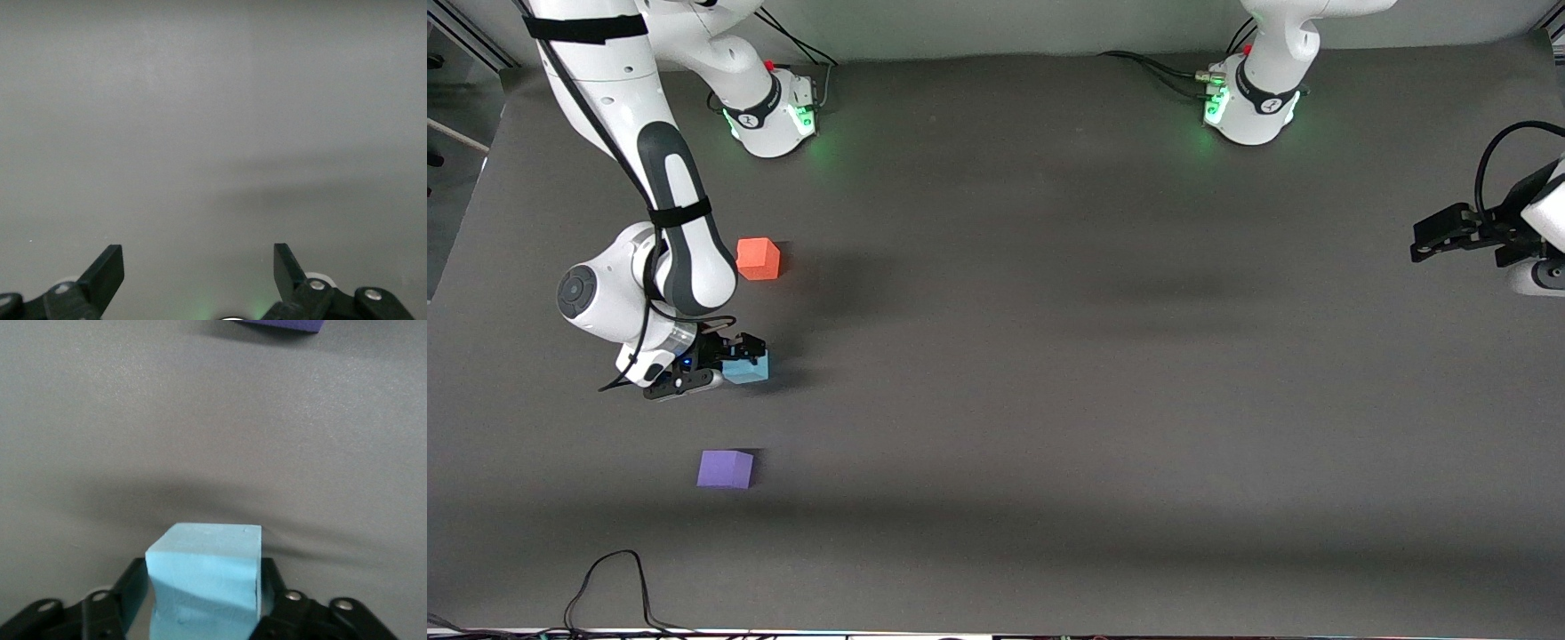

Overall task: Place blue block between orange and purple blocks
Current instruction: 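Lower the blue cube between the orange and purple cubes, open the right gripper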

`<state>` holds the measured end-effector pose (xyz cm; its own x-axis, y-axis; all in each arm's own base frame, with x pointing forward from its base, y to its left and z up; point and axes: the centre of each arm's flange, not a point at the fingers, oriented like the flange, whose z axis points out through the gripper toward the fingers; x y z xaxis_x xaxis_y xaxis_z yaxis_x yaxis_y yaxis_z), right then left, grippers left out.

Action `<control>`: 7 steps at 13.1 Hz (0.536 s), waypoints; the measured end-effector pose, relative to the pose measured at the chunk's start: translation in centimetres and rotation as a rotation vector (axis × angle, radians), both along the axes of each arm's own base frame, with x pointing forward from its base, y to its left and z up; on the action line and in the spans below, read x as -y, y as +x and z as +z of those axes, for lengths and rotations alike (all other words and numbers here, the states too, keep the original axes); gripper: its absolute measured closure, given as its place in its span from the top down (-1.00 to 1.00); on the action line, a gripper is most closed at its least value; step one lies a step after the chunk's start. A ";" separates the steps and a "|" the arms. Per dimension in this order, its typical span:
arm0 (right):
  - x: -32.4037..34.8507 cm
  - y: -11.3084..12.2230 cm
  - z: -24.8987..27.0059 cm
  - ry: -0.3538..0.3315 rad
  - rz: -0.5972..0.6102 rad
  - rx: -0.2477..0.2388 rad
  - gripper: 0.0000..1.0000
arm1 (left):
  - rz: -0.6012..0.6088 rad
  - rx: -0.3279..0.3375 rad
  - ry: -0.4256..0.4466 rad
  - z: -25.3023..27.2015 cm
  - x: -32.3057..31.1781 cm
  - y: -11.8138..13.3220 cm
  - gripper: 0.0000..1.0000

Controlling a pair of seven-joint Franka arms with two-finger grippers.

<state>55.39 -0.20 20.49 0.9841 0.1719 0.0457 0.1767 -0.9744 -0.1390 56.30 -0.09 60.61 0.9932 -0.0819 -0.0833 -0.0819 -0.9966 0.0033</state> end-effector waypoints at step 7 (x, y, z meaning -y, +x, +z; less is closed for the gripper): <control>-1.0 1.6 11.1 0.012 -0.033 -0.042 1.00 | 0.001 -0.001 0.000 -0.1 0.0 0.0 1.00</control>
<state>57.02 0.83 31.63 0.9903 0.1388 0.0059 0.1379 -0.9778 -0.1576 56.31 -0.06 60.55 0.9931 -0.0812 -0.0843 -0.0812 -0.9967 0.0033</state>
